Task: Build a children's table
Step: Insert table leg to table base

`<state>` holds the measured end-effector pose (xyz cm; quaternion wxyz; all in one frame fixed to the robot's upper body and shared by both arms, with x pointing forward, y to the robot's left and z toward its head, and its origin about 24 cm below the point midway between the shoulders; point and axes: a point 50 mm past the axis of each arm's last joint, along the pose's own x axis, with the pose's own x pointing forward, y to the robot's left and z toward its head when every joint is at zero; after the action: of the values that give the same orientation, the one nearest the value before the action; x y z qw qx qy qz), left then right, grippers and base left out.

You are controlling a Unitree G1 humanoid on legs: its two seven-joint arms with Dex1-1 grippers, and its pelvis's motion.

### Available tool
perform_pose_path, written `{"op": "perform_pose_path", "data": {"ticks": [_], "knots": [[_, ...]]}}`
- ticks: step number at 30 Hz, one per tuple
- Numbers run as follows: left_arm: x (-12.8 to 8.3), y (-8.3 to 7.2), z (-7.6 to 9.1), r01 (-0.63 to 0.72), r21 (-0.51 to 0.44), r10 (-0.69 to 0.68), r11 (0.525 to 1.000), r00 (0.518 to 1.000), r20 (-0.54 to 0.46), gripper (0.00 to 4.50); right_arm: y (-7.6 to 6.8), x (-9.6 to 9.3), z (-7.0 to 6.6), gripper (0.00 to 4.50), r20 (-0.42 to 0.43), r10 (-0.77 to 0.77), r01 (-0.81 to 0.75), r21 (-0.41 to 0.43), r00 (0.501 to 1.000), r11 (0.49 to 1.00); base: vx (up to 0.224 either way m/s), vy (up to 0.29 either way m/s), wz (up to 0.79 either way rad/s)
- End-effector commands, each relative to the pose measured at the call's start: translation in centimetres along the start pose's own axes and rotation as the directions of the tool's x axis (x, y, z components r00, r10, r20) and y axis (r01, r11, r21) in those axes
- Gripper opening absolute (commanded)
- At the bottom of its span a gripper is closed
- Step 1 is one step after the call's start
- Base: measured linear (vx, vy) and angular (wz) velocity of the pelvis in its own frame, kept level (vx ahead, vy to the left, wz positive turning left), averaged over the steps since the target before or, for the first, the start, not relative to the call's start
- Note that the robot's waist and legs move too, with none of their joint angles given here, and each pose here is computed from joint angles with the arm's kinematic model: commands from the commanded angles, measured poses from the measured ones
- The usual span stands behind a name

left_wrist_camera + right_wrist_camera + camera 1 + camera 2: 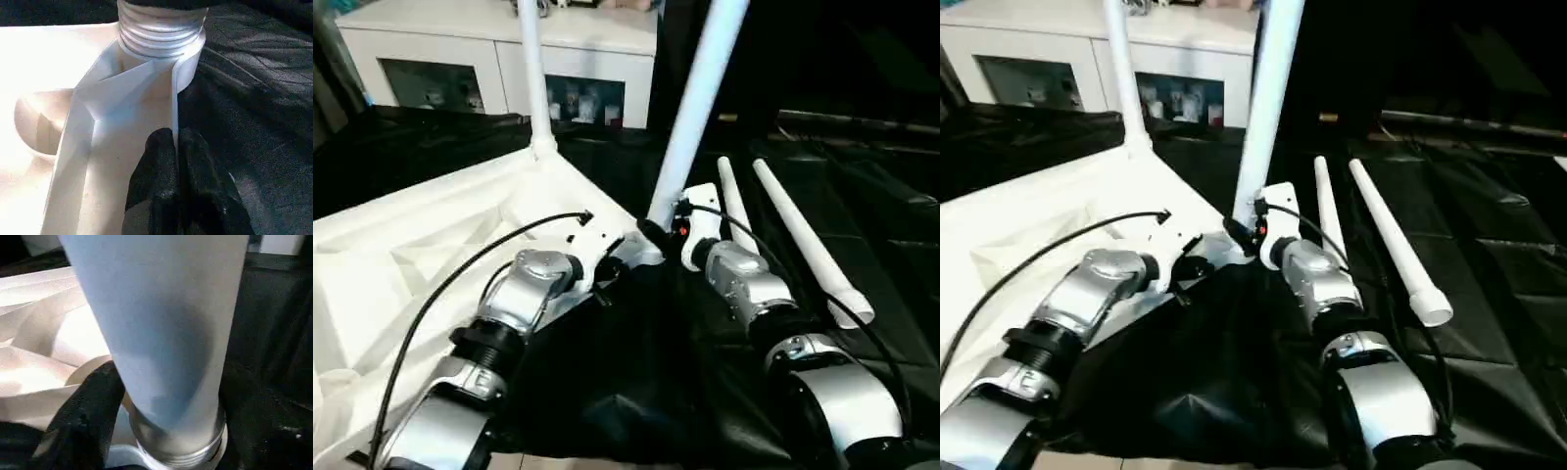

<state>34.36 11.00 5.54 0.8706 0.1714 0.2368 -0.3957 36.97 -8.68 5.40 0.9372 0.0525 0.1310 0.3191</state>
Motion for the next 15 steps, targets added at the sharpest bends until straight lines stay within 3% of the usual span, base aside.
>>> {"op": "perform_pose_path", "data": {"ticks": [1,4,15], "knots": [[-0.35,0.09,-0.27,0.005,0.031,-0.005,1.000,1.000,-0.003,0.00,0.53,-0.29,-2.23,3.54,-0.085,0.059,-0.056,0.031,0.995,0.998,0.000,0.000,0.00],[-0.58,0.06,-0.44,0.023,0.046,-0.023,0.999,1.000,-0.005,0.00,0.38,-0.43,-2.12,3.72,-0.077,0.072,-0.071,0.021,0.994,0.997,0.000,0.000,0.00],[-1.15,-0.30,-0.74,0.098,0.088,-0.097,0.991,0.995,-0.016,0.00,0.03,-0.83,-1.78,3.72,-0.060,0.104,-0.105,-0.019,0.993,0.994,0.000,0.000,0.00]]}}
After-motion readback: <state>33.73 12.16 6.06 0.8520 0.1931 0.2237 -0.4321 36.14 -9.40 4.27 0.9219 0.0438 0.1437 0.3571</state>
